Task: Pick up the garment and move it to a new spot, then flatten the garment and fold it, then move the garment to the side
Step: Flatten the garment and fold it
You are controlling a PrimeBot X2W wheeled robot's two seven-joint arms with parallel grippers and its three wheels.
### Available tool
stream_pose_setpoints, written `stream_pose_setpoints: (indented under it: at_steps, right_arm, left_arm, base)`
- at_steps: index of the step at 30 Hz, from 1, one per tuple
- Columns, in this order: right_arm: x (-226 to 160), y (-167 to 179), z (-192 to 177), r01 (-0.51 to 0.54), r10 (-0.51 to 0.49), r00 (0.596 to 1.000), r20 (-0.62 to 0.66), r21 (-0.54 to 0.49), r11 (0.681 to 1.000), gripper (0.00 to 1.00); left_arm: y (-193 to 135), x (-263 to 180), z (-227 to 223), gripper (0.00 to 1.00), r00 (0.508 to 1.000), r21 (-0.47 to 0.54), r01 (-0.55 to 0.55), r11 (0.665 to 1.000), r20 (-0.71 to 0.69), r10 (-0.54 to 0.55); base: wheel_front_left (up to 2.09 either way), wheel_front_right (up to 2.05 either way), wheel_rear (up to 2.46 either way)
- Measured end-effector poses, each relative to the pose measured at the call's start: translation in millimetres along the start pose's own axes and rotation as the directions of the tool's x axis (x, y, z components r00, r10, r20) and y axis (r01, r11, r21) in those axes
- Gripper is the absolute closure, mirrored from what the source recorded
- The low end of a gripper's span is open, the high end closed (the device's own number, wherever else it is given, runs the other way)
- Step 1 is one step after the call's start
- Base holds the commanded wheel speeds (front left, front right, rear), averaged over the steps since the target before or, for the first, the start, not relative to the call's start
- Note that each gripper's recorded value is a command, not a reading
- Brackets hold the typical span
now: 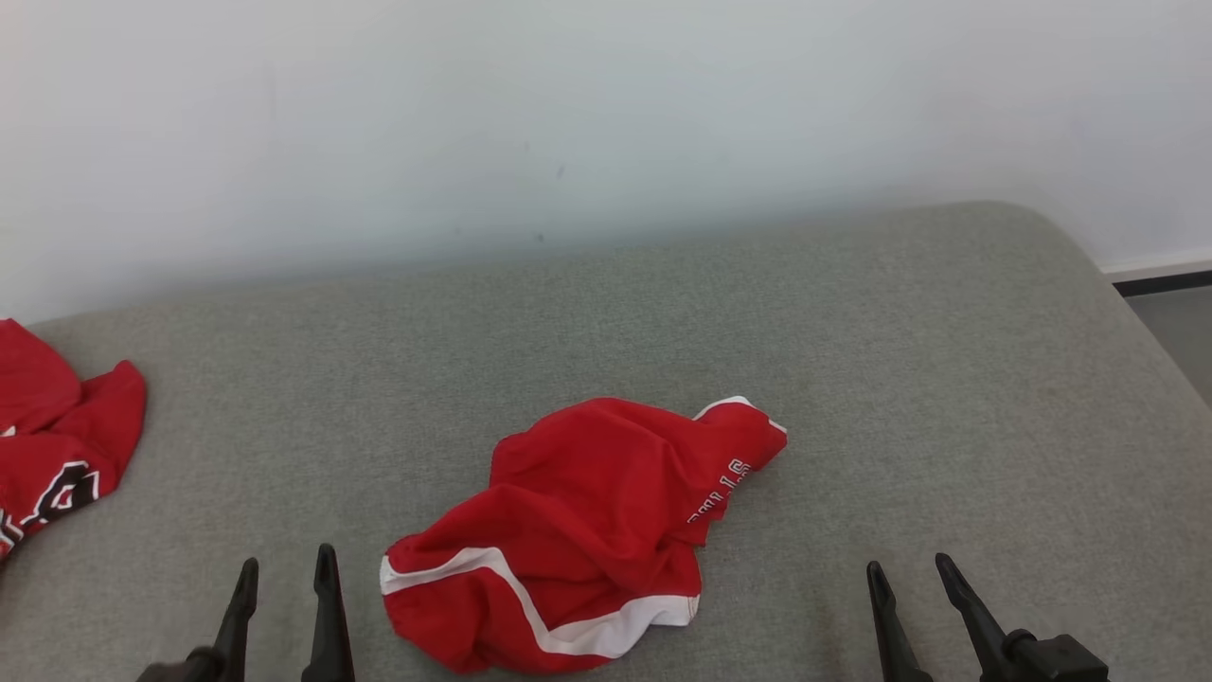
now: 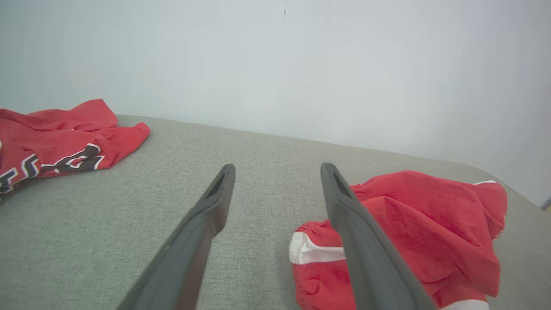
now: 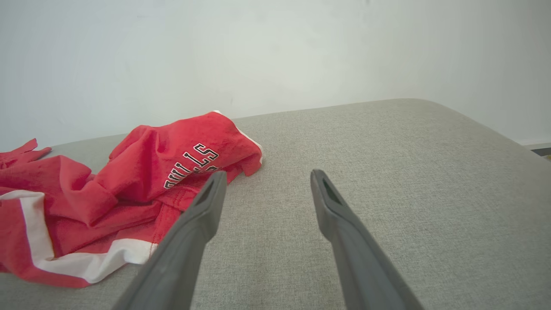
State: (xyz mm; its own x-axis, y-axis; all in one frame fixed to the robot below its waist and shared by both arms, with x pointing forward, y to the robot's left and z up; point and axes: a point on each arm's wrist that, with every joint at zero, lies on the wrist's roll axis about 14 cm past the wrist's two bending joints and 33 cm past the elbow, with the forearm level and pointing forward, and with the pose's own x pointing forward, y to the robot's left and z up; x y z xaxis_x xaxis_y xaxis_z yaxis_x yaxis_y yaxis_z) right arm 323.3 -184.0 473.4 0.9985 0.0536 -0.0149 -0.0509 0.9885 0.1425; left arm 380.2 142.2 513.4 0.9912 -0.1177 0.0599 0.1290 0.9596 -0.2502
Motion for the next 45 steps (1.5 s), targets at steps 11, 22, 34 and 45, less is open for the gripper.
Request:
stream_pose_setpoints:
  at_steps: [11,22,34,45]
  right_arm:
    - [4.3,13.1,1.5,-0.043,0.043,0.999,0.006,0.001,0.999,0.0]
    - [4.7,26.5,-3.2,-0.087,0.087,0.996,-0.008,0.001,0.996,0.0]
    - [8.6,39.3,-18.1,-0.112,0.117,0.988,-0.1,0.052,0.992,0.0]
    - [27.4,69.7,-57.8,-0.175,0.199,0.906,-0.374,0.099,0.98,0.0]
  left_arm:
    - [35.3,-44.9,1.6,0.0,0.993,0.06,-0.11,0.992,0.041,0.108]
    - [63.3,-68.6,-0.5,0.0,0.983,0.084,-0.182,0.98,0.036,0.179]
    - [51.2,-67.3,7.9,0.0,0.989,0.083,-0.138,0.987,0.064,0.133]
    - [53.8,-74.0,0.4,0.0,0.986,0.062,-0.161,0.985,0.044,0.158]
  base:
    - [0.0,0.0,0.0]
    - [0.0,0.0,0.0]
    - [0.0,0.0,0.0]
    - [0.0,0.0,0.0]
